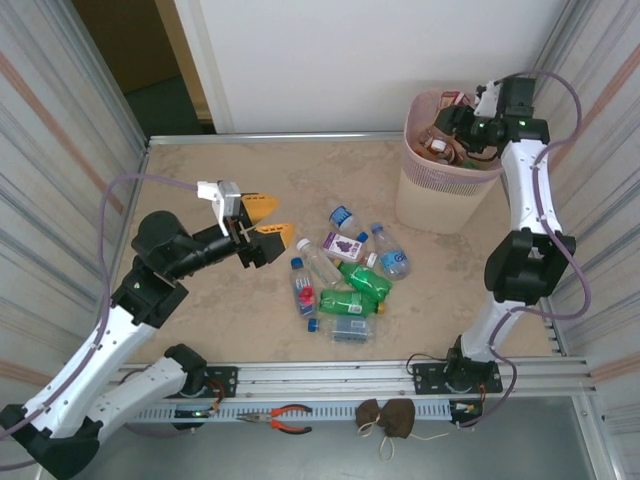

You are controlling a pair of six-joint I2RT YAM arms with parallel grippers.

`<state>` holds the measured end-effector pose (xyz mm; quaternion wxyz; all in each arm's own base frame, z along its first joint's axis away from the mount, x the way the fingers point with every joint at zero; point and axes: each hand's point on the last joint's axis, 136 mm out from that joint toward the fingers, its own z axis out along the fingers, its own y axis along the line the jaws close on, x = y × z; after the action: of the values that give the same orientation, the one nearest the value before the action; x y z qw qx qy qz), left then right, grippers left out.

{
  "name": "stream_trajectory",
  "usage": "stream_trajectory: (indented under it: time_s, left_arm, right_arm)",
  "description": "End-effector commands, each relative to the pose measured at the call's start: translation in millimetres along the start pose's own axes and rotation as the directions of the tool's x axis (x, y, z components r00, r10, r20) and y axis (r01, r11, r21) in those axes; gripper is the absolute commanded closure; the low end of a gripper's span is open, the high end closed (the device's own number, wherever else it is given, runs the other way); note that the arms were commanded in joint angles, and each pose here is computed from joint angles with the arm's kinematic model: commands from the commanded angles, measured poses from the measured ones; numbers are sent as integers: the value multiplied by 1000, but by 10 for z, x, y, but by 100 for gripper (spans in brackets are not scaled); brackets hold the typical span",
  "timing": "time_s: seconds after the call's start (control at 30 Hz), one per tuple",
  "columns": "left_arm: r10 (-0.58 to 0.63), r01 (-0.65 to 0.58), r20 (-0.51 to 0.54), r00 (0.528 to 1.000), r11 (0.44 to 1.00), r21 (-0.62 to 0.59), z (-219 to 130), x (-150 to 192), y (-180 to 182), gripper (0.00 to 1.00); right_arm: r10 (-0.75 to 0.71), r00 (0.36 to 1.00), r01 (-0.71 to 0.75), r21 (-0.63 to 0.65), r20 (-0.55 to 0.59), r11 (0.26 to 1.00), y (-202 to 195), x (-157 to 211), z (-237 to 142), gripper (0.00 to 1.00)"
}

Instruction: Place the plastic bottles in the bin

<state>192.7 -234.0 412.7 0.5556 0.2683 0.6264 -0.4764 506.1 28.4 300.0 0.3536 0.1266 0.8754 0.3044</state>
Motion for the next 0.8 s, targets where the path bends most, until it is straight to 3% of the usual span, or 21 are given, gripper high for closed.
stream_trajectory:
  time_s: [0.0, 0.3, 0.4, 0.6, 0.77]
  left_arm:
    - [-11, 11, 12, 1000, 1000, -7, 12, -1, 34, 18]
    - [-23, 23, 1, 1000, 1000, -13, 21, 68, 69, 18]
    - [-29, 29, -8, 1000, 999, -23, 29, 108, 99, 18]
    - [-52, 50, -27, 998, 998, -49, 46, 176, 166, 19]
    - [-65, 63, -43, 997, 996, -60, 65, 209, 199, 19]
  right_arm:
    - [48, 994, -51, -25, -99, 998, 73, 188, 174, 50]
    - [131, 963, -112, 91, -235, 989, -261, 486, 610, 47]
    - [154, 954, -124, 129, -256, 984, -375, 540, 673, 41]
    - [151, 956, -114, 155, -252, 981, -406, 511, 648, 27]
    - [125, 969, -92, 161, -211, 983, -311, 382, 478, 24]
